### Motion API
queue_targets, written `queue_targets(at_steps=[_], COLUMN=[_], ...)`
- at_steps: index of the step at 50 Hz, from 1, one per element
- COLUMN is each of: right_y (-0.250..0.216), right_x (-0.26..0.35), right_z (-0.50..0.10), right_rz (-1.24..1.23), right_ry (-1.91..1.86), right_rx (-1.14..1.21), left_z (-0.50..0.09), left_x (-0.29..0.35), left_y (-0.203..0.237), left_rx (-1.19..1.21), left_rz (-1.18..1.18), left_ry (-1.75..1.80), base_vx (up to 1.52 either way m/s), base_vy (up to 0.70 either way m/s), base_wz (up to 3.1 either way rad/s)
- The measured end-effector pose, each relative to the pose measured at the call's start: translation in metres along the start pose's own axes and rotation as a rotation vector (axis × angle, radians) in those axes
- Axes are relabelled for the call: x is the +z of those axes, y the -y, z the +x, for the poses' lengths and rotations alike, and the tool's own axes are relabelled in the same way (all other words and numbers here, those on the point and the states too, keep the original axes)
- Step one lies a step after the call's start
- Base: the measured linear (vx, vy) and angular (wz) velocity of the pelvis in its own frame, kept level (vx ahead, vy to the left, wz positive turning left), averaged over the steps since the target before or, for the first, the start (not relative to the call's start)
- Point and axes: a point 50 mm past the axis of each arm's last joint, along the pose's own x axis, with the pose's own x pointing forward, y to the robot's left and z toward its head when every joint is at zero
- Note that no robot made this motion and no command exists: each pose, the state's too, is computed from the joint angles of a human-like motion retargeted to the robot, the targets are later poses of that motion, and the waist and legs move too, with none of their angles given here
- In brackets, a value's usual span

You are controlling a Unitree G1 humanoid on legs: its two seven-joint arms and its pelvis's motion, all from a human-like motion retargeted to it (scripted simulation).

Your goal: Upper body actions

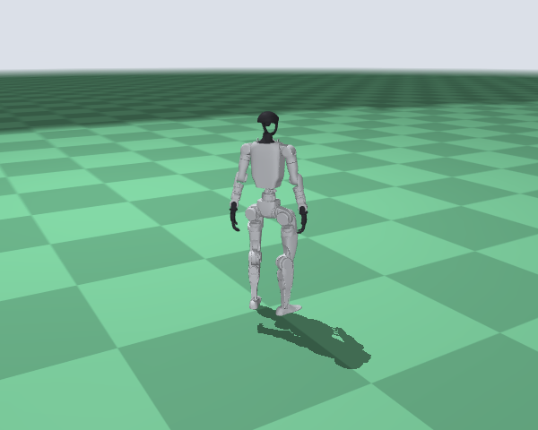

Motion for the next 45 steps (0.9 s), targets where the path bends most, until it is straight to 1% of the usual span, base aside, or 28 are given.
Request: queue_targets(at_steps=[3,7,14,18,23,32,39,45], right_y=[-0.011,-0.021,-0.026,-0.022,-0.019,-0.019,-0.017,-0.012], right_x=[-0.001,0.000,0.016,0.022,0.019,-0.006,-0.027,-0.032], right_z=[0.002,0.003,0.004,0.003,0.003,0.002,0.000,-0.001], right_rz=[-0.107,-0.230,-0.441,-0.483,-0.431,-0.280,-0.279,-0.290], right_ry=[-0.031,-0.056,-0.005,0.019,0.001,-0.072,-0.142,-0.167], right_rx=[0.037,0.062,0.083,0.064,0.077,0.082,0.057,0.040], left_z=[0.002,-0.002,-0.015,-0.019,-0.015,-0.002,0.001,0.000], left_x=[0.016,0.051,0.101,0.111,0.100,0.047,0.022,0.027], left_y=[0.017,0.032,0.052,0.055,0.050,0.032,0.022,0.021], left_rx=[-0.044,-0.039,-0.106,-0.126,-0.127,-0.098,-0.077,-0.083], left_rz=[-0.015,-0.016,0.124,0.206,0.257,0.174,0.117,0.114], left_ry=[0.086,0.235,0.417,0.445,0.391,0.188,0.103,0.113], base_vx=[0.08,0.00,0.00,-0.05,0.00,0.00,0.00,-0.02], base_vy=[0.06,0.00,0.00,0.01,0.00,0.00,0.00,0.00], base_wz=[0.17,0.00,0.00,0.01,0.00,0.00,0.00,0.03])
